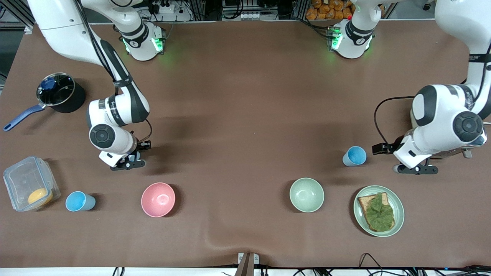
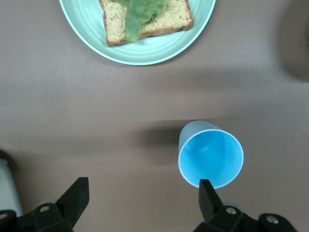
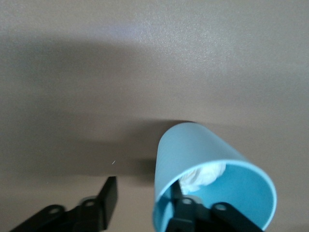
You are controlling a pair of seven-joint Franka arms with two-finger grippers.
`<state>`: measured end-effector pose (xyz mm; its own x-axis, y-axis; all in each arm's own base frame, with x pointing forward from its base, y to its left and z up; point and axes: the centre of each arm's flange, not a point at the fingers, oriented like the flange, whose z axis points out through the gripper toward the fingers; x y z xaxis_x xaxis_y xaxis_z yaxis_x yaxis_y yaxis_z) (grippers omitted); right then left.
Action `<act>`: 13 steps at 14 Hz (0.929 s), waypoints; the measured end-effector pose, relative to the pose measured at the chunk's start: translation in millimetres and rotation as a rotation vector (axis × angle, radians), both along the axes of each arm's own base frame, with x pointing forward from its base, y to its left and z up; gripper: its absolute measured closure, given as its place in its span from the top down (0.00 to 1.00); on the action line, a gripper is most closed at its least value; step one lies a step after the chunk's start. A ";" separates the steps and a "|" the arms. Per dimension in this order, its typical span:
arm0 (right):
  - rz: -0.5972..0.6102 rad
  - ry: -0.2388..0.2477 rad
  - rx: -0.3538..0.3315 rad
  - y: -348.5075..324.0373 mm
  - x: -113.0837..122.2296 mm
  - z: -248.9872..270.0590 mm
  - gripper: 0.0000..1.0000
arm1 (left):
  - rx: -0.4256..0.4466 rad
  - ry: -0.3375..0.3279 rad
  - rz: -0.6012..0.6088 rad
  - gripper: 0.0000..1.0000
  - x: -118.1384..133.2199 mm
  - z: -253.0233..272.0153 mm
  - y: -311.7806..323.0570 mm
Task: Stack blue cups with both arms
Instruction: 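Grasp the blue cup with the right gripper while the left gripper lowers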
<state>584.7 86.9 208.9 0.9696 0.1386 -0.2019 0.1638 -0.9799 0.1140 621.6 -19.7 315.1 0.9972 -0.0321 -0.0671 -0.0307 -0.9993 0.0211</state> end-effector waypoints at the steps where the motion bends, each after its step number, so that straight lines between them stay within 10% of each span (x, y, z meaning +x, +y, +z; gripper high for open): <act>1: 0.001 -0.004 0.000 0.4 1.6 1.6 0.36 | -0.001 -0.013 0.023 1.00 -4.3 -10.5 -3.9; 4: -0.002 -0.013 -0.003 -2.4 7.0 6.8 0.04 | -0.006 -0.042 0.097 1.00 -15.6 -36.4 -20.9; 8: -0.009 -0.006 -0.009 -3.0 15.8 15.0 0.04 | -0.014 -0.057 0.112 1.00 -16.3 -56.5 -40.6; 13: -0.089 0.115 0.044 64.5 22.4 65.4 0.04 | -0.018 -0.038 0.113 1.00 -17.1 -81.3 -41.5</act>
<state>607.1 151.4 274.3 0.9491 0.0641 -0.3082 0.0853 -0.9948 0.0558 604.5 -61.2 233.8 0.9963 0.0802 -0.0299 0.0813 -0.9959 0.0395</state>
